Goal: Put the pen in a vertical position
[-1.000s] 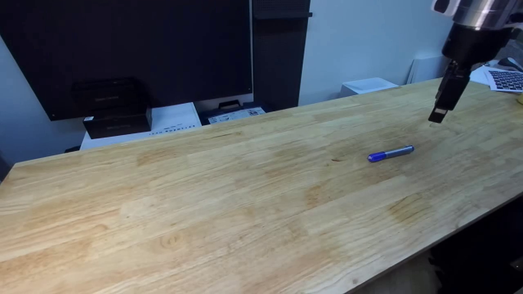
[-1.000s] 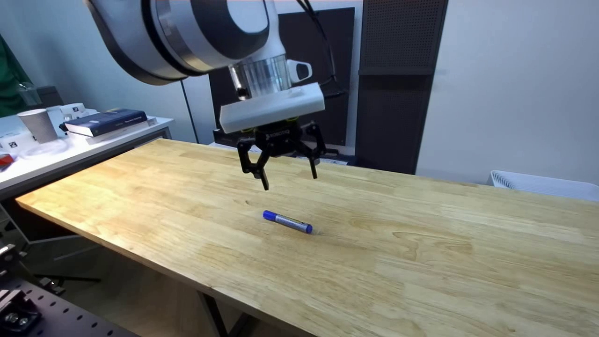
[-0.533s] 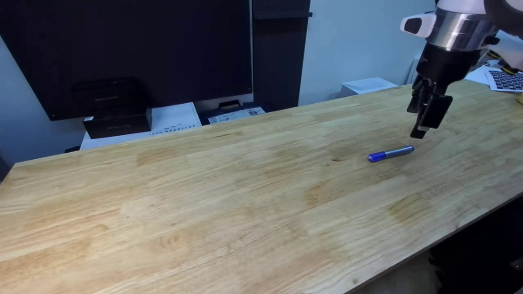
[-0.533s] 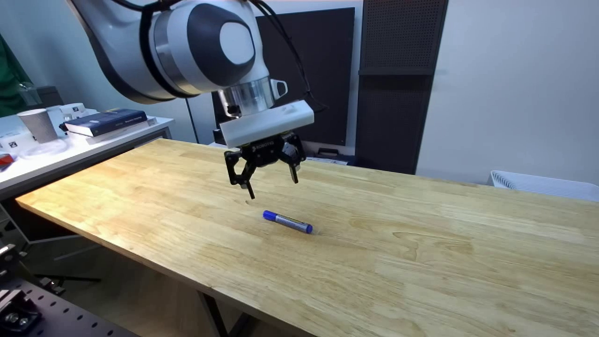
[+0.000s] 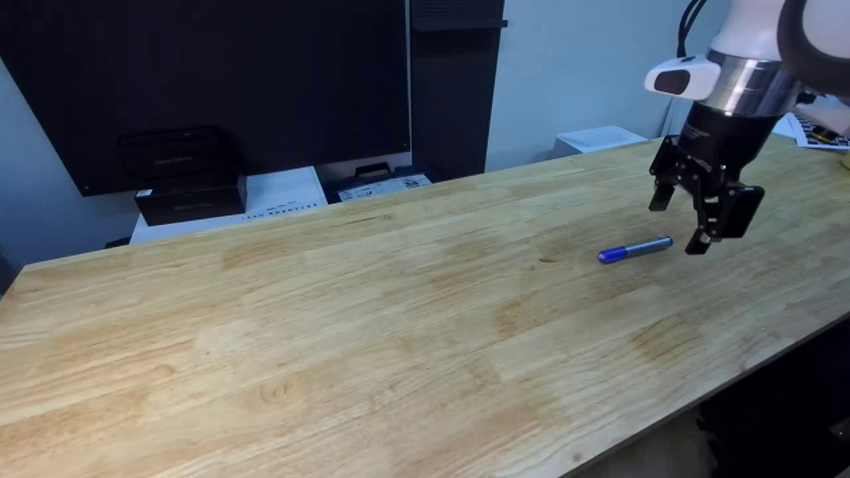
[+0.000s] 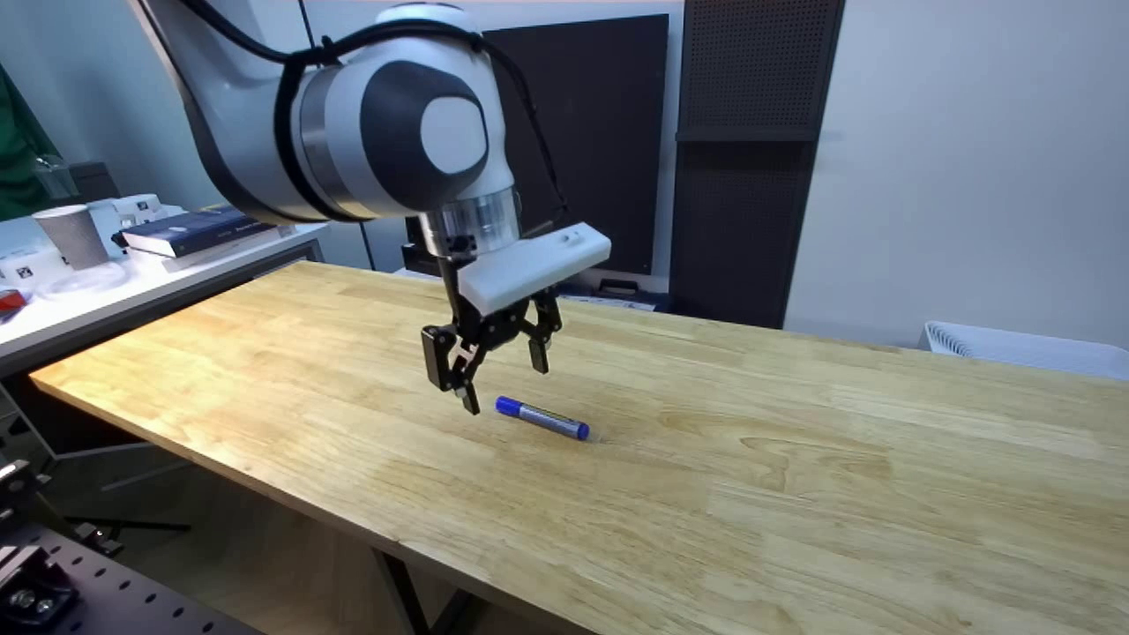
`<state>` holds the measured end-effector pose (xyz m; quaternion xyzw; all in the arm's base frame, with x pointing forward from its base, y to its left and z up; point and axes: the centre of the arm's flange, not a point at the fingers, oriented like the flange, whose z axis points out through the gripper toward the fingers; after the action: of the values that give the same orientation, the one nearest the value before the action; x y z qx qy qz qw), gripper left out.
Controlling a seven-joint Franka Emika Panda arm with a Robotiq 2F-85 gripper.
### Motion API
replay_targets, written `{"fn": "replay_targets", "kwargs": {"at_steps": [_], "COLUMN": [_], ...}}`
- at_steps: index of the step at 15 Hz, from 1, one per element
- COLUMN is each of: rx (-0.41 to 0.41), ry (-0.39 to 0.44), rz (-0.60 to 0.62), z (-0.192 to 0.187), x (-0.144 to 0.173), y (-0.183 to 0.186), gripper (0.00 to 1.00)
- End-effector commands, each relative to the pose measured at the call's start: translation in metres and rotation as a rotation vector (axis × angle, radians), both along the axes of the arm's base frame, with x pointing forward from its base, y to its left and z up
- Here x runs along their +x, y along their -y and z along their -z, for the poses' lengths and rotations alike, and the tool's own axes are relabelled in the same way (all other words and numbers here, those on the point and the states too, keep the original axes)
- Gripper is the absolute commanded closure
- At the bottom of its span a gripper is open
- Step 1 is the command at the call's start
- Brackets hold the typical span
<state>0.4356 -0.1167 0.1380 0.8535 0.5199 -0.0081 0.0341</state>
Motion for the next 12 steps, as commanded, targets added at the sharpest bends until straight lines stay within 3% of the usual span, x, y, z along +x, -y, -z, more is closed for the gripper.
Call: {"fn": "replay_targets", "kwargs": {"at_steps": [1,7,12], "rx": [0.017,-0.019,-0.076], "ry": [-0.025,-0.088,-0.096], "rz": [-0.202,-0.518,-0.616], "z": [0.025,0.048,0.057], "x": [0.004,0.024,0.058], "y": [0.033,0.061,0.074], "gripper": [0.0,0.0,0.0]}}
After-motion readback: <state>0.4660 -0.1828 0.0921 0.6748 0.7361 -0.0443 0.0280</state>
